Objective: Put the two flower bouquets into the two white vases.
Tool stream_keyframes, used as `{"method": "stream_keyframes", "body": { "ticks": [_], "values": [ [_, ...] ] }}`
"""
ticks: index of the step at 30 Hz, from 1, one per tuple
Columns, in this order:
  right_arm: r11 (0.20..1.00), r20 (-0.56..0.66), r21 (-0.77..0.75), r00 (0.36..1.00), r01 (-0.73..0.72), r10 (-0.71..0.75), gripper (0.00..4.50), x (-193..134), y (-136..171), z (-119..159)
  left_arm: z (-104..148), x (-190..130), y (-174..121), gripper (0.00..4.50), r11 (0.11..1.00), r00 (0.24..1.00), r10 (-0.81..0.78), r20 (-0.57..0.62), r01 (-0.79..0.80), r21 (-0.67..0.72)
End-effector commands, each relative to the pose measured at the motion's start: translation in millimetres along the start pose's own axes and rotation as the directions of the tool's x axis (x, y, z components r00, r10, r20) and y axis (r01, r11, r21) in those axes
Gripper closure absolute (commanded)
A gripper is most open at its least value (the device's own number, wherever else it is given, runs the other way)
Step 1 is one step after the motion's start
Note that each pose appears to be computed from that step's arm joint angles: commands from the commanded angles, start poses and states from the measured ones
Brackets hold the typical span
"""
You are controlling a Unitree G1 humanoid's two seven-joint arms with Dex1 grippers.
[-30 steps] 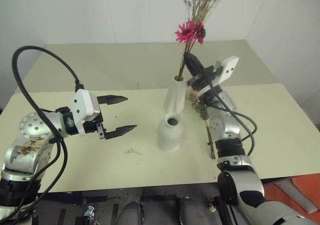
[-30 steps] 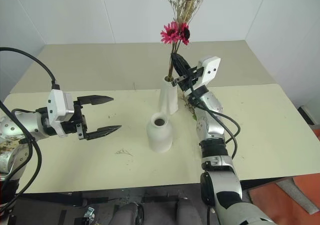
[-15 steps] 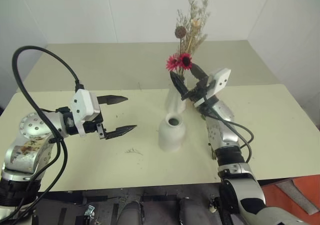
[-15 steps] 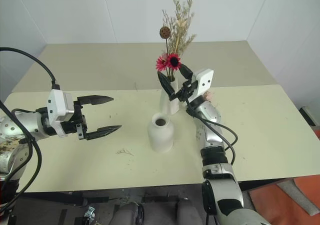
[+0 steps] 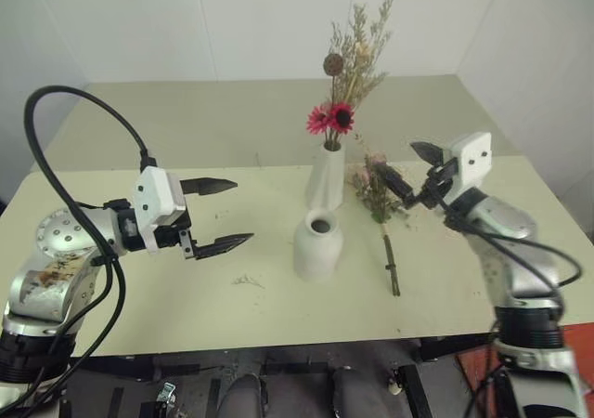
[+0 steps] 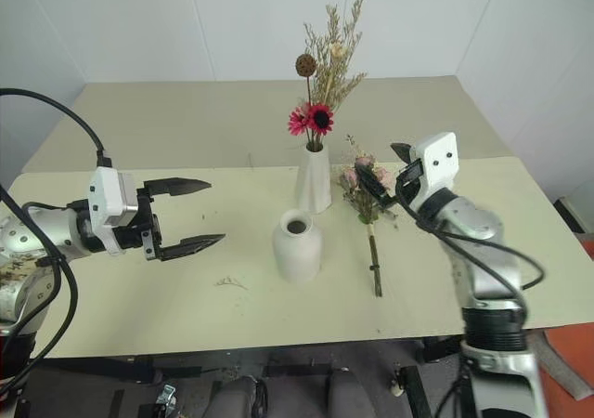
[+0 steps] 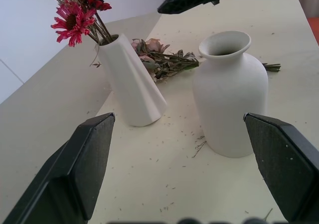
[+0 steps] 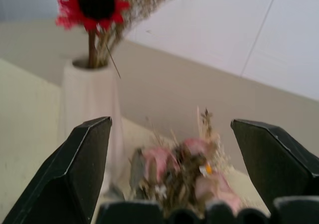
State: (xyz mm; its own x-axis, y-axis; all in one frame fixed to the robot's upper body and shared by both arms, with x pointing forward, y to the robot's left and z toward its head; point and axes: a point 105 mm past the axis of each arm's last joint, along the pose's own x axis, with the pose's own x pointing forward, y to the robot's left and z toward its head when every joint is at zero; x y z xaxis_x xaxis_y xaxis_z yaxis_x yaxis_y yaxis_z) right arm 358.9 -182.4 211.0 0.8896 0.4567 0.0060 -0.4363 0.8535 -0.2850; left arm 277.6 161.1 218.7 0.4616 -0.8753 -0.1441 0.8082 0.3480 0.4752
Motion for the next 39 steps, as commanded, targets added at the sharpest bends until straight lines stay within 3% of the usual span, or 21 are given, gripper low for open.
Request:
{"method": "stream_keyframes", "body": {
  "ticks": [1,9,18,22,30,32,36,39],
  "values": [
    [0.999,-0.219,0.009,0.975,0.031,-0.028,0.03,-6,3,-11,5,0,3,0.00,0.999,1.000,-0.003,0.004,0.003,0.040],
    [0.994,-0.518,0.110,0.852,-0.017,0.072,0.03,-7,23,-27,4,1,3,0.00,0.999,1.000,-0.020,-0.002,0.021,0.045],
    [0.982,-0.612,0.186,0.785,0.020,0.100,0.03,-2,26,-55,0,0,-1,0.00,0.999,1.000,-0.007,-0.017,0.008,0.037],
    [0.978,-0.621,0.208,0.775,0.022,0.115,0.89,5,26,-61,-1,-2,0,0.00,0.999,1.000,-0.002,-0.031,0.004,0.044],
    [0.973,-0.629,0.229,0.767,0.029,0.125,3.72,13,27,-68,-1,-2,0,0.00,0.999,0.999,0.000,-0.033,0.001,0.044],
    [0.974,-0.635,0.222,0.764,0.039,0.114,4.25,14,26,-70,-1,-2,0,0.00,0.999,0.999,0.000,-0.033,0.001,0.044],
    [0.970,-0.612,0.192,0.791,0.151,-0.001,4.27,19,10,-67,0,-1,0,0.00,0.999,0.999,0.001,-0.032,0.001,0.046],
    [0.919,-0.499,0.101,0.819,0.380,-0.284,4.27,25,-28,-51,-1,-2,1,0.00,0.999,0.999,0.003,-0.033,-0.002,0.048]
  ]
}}
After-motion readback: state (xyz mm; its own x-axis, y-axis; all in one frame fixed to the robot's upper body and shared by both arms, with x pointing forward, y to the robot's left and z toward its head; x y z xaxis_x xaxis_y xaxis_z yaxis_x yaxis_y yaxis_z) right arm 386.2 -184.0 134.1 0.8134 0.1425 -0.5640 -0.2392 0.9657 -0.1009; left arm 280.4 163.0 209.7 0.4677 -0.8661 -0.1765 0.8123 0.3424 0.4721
